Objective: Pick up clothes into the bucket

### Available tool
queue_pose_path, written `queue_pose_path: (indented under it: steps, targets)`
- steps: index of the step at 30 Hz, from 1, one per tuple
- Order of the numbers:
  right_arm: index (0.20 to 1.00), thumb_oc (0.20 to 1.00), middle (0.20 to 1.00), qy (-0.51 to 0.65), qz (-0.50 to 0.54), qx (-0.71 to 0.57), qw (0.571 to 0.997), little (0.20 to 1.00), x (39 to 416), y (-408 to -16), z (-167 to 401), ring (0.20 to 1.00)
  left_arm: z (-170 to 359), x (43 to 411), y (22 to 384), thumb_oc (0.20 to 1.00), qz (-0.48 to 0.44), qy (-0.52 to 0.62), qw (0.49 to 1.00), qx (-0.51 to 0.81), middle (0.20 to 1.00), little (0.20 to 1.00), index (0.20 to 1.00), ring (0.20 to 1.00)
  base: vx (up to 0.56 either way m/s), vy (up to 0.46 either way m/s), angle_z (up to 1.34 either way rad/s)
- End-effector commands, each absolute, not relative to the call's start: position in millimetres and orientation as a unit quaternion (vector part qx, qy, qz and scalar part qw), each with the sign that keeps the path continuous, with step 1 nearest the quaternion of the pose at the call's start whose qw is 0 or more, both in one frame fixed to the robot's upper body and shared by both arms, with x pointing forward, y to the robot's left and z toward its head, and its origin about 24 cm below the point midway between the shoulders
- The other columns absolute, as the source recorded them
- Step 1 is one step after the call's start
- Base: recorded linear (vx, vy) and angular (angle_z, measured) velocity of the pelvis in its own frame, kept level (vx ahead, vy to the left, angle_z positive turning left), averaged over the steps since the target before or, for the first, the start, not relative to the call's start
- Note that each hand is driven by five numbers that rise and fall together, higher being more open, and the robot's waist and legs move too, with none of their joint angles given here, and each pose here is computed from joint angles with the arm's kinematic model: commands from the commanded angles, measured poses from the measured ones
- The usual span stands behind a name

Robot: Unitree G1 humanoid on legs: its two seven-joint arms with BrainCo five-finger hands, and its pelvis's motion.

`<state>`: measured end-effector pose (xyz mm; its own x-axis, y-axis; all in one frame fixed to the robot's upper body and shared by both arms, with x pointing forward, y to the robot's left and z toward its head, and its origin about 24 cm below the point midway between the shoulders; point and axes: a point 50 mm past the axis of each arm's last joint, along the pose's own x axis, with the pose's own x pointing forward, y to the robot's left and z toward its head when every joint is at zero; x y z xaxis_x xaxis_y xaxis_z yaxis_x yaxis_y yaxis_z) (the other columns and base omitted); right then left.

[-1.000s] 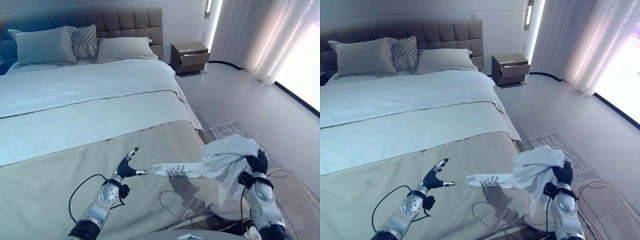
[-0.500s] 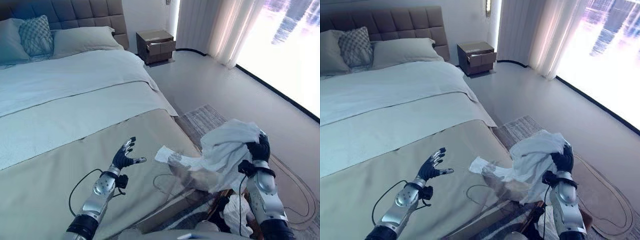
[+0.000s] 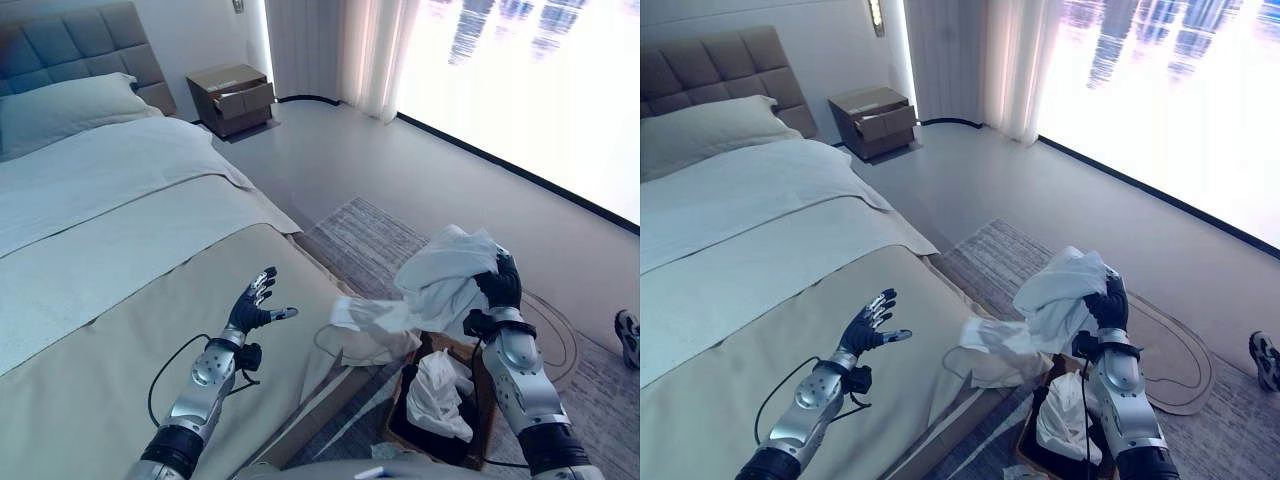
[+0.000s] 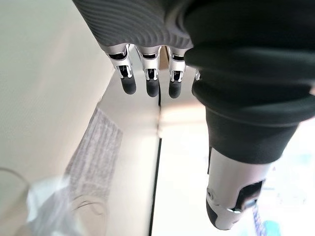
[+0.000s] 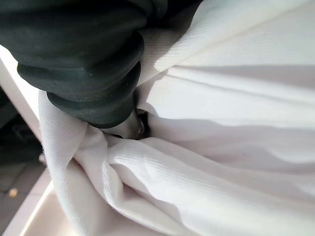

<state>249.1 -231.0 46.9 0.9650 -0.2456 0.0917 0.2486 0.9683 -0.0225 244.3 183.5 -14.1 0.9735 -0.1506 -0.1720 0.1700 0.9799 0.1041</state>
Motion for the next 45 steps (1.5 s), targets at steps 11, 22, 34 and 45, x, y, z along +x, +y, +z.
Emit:
queue_pose_path:
  steps: [11, 22, 34, 45]
  targets:
    - [0.200, 0.200, 0.200, -0.151, -0.110, 0.019, 0.982, 0.200, 275.4, -217.4, 90.0, 0.200, 22.0, 264.6, 183.6, 1.000, -0.063, -0.012, 0.997, 0.040, 1.000, 1.000, 1.000, 1.000, -0.03, -0.002, -0.03]
    - [0.200, 0.200, 0.200, -0.113, -0.094, 0.019, 0.989, 0.200, 277.5, -199.6, 72.6, 0.200, 28.1, 267.0, 191.3, 1.000, -0.068, -0.021, 0.994, 0.087, 1.000, 1.000, 1.000, 1.000, 0.01, 0.163, -0.30]
    - [0.200, 0.200, 0.200, -0.196, -0.161, 0.016, 0.967, 0.200, 304.1, -223.6, 125.0, 0.200, 32.8, 254.2, 195.5, 1.000, -0.071, -0.030, 0.995, 0.070, 1.000, 1.000, 1.000, 1.000, -0.04, -0.067, -0.13]
    - [0.200, 0.200, 0.200, -0.311, -0.199, -0.006, 0.929, 0.200, 318.9, -237.4, 197.5, 0.200, 57.2, 260.4, 189.7, 1.000, -0.078, -0.082, 0.992, 0.056, 1.000, 1.000, 1.000, 1.000, -0.11, -0.087, 0.02]
